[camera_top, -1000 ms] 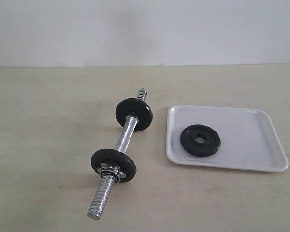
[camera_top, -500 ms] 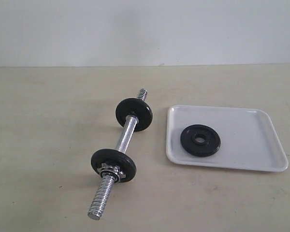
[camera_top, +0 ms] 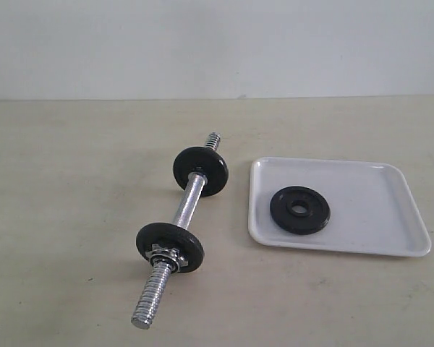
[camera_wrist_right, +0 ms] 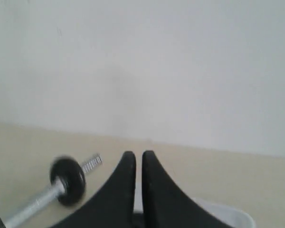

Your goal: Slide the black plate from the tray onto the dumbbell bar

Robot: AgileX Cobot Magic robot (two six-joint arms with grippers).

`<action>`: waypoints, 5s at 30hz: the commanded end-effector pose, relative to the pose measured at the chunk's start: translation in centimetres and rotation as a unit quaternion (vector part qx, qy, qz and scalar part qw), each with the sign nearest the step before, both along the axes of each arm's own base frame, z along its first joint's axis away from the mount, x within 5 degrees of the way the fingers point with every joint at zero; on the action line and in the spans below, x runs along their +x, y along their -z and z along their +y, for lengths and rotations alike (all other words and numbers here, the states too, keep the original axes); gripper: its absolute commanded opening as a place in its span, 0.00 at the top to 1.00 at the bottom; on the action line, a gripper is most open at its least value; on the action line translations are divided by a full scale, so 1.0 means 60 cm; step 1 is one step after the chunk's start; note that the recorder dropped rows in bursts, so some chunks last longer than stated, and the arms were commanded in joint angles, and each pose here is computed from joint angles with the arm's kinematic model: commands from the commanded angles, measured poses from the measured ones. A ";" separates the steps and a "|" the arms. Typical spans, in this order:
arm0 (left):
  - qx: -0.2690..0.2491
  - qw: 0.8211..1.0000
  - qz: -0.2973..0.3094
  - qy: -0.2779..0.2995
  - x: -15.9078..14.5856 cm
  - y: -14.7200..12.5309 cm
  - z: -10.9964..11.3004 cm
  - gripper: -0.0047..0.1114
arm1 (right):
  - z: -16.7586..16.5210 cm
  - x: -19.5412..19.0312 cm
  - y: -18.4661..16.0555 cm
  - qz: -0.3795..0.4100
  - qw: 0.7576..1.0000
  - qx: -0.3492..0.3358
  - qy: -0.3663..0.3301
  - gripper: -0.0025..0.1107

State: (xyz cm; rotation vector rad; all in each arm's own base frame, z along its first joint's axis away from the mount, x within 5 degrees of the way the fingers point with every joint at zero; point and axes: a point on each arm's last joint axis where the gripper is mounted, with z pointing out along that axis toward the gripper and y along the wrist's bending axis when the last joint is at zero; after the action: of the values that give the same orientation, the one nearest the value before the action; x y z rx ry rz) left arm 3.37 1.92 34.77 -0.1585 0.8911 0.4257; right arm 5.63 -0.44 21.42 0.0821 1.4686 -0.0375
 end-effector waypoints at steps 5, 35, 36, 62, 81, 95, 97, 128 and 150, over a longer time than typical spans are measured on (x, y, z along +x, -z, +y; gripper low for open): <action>-0.117 0.989 -0.008 0.095 0.009 0.004 0.000 0.93 | -0.013 -0.029 -0.072 -0.275 0.940 0.200 -0.028 0.97; -0.069 0.994 0.059 0.057 0.017 0.015 -0.001 0.93 | -0.027 -0.046 -0.087 -0.361 0.861 0.352 -0.067 0.97; -0.069 0.994 0.059 0.057 0.017 0.015 -0.001 0.93 | -0.027 -0.046 -0.087 -0.361 0.861 0.352 -0.067 0.97; -0.074 0.990 0.099 0.061 0.023 0.025 -0.002 0.93 | -0.036 -0.043 -0.080 -0.358 0.795 0.481 -0.093 0.97; -0.099 0.962 0.236 0.093 0.052 -0.020 -0.008 0.93 | 0.001 -0.052 -0.161 -0.135 0.967 0.213 -0.046 0.97; -0.087 0.876 0.458 0.122 0.165 -0.044 0.006 0.93 | -0.001 -0.110 -0.247 0.102 0.994 0.034 -0.013 0.97; -0.079 0.867 0.471 0.140 0.180 -0.038 0.003 0.93 | 0.000 -0.104 -0.245 0.146 0.989 0.034 -0.015 0.97; -0.165 0.669 0.660 0.298 0.445 0.242 -0.098 0.93 | 0.036 -0.005 -0.248 0.232 0.962 -0.033 -0.139 0.97; -0.159 0.681 0.628 0.341 0.545 0.211 -0.115 0.41 | 0.040 -0.005 -0.249 0.230 0.961 -0.019 -0.150 0.97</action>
State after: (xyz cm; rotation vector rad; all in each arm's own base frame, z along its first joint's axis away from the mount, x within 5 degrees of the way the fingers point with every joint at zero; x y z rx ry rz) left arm 35.63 -4.43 23.30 0.2244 2.2611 -0.4089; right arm 5.28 1.91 36.29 -0.1933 1.9314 0.1693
